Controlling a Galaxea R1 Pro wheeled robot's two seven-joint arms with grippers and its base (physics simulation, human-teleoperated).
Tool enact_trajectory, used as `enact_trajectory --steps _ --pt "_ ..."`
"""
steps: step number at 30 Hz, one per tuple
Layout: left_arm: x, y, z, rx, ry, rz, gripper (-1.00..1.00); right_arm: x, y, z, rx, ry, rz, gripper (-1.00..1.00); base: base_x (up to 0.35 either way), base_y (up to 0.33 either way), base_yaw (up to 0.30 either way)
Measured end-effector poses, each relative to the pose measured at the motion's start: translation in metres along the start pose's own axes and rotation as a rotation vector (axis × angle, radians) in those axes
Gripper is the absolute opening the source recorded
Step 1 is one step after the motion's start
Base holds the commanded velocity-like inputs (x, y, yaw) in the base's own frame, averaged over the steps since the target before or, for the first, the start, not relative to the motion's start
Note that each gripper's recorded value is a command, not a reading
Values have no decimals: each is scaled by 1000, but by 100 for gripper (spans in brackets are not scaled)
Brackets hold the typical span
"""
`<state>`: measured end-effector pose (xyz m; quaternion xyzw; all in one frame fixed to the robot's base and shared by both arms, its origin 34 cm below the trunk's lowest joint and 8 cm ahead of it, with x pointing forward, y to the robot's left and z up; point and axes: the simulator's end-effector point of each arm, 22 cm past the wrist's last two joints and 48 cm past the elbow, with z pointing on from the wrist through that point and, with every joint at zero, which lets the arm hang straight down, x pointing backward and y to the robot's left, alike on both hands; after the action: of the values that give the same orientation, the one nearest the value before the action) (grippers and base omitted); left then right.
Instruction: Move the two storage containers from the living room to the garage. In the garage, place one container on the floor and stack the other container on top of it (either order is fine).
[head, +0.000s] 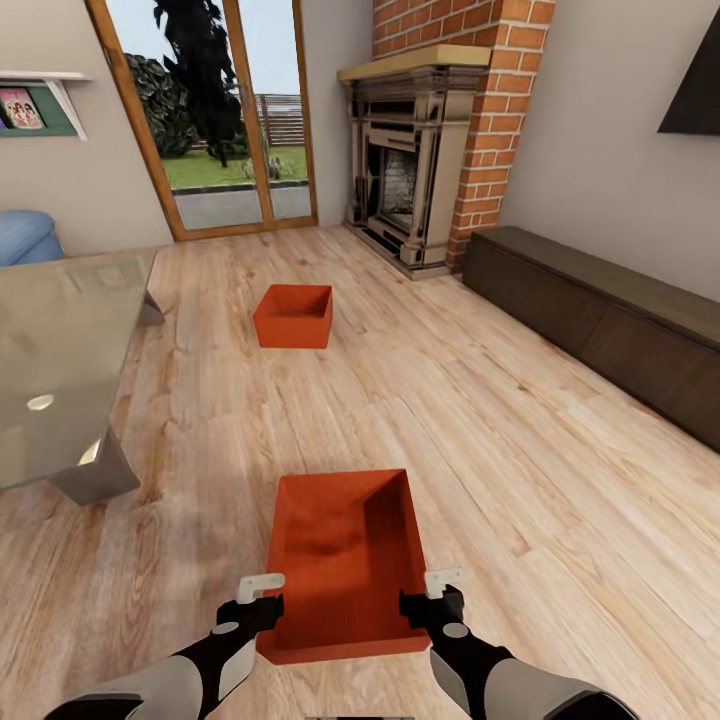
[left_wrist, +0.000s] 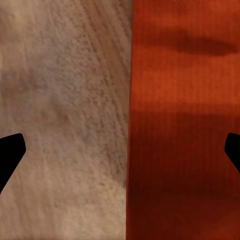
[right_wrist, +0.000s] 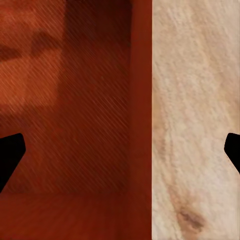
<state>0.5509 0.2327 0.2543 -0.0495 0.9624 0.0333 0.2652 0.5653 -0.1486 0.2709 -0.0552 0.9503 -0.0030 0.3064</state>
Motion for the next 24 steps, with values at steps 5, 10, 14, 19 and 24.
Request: enact_trajectory --steps 5,10,14,19,24 --pt "0 0 0 -1 0 0 100 0 0 0 0 0 -2 100 0 0 0" --pt "0 0 0 -1 0 0 100 -1 0 0 -1 -3 -7 100 0 0 0" --pt "0 1 0 -1 0 -1 100 -1 0 0 -1 -3 -6 100 0 0 0" --pt "0 1 0 -1 0 0 100 2 -17 2 20 0 -11 100 0 0 0" --pt "0 1 0 -1 0 0 100 3 -28 2 34 2 -14 100 0 0 0"
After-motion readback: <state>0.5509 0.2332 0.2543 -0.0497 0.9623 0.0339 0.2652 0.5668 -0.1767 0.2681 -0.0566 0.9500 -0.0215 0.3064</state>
